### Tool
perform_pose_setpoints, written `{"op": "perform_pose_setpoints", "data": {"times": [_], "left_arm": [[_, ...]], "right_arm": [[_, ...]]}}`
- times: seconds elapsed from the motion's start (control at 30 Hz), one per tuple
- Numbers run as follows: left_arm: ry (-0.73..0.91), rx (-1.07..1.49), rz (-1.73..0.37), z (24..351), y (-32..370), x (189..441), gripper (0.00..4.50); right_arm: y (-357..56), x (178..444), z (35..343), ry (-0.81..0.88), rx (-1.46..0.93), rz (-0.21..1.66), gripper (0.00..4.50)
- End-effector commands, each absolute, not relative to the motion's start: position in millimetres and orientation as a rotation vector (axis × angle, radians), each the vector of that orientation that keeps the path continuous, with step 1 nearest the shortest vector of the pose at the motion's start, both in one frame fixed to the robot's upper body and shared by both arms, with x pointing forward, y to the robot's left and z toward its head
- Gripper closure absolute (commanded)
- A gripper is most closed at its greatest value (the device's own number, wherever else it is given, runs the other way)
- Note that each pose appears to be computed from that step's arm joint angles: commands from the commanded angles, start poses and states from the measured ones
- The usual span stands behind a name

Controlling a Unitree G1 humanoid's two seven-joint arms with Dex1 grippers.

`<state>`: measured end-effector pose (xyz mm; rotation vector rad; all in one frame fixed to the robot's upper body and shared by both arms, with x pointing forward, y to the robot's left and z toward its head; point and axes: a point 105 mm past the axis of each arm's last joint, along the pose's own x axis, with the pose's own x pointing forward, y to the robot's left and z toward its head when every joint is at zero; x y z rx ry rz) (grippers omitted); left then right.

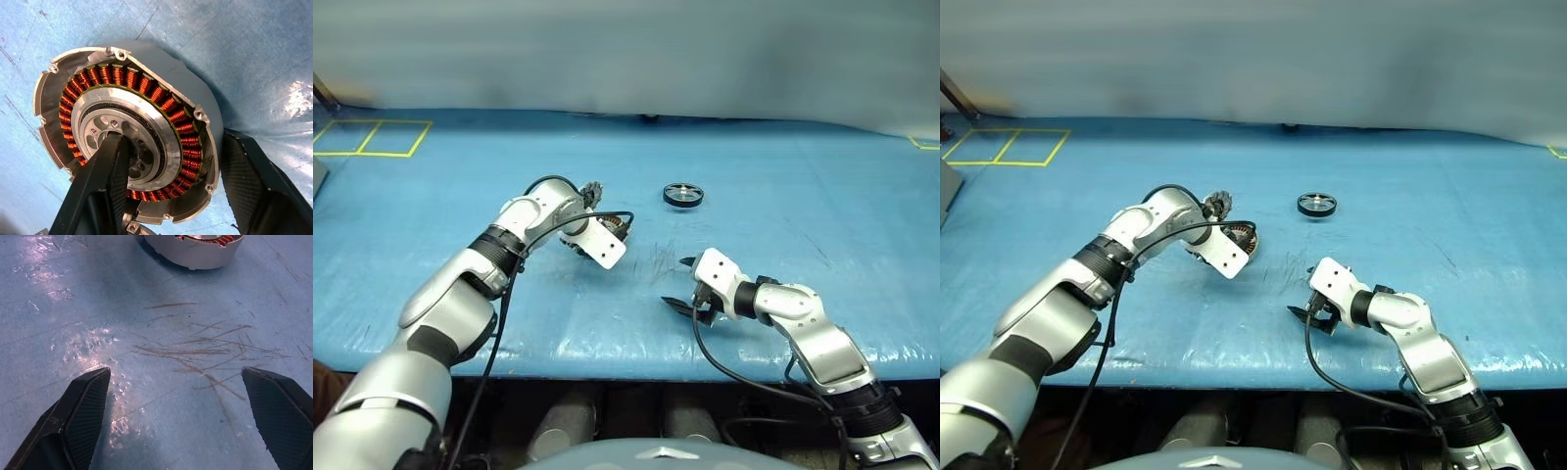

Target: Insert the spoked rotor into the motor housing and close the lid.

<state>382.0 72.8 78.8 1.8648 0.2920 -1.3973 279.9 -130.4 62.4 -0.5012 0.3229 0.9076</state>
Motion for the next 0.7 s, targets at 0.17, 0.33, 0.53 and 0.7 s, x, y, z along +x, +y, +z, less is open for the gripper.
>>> {"op": "perform_pose_setpoints", "data": {"times": [0.17, 0.33, 0.53, 0.7], "left_arm": [[0.111, 1.954, -1.367, 88, 64, 384, 2.16], [-0.065, 1.990, -1.380, 105, 51, 375, 2.16], [-0.221, 2.003, -1.438, 109, 38, 357, 2.16], [-0.295, 2.020, -1.506, 105, 33, 342, 2.16]], "right_arm": [[-138, 282, 73, 0.279, -0.516, 0.861, 0.00], [-151, 281, 71, 0.299, -0.520, 0.814, 0.00], [-163, 280, 71, 0.310, -0.519, 0.764, 0.00], [-172, 279, 70, 0.320, -0.517, 0.731, 0.00]]}}
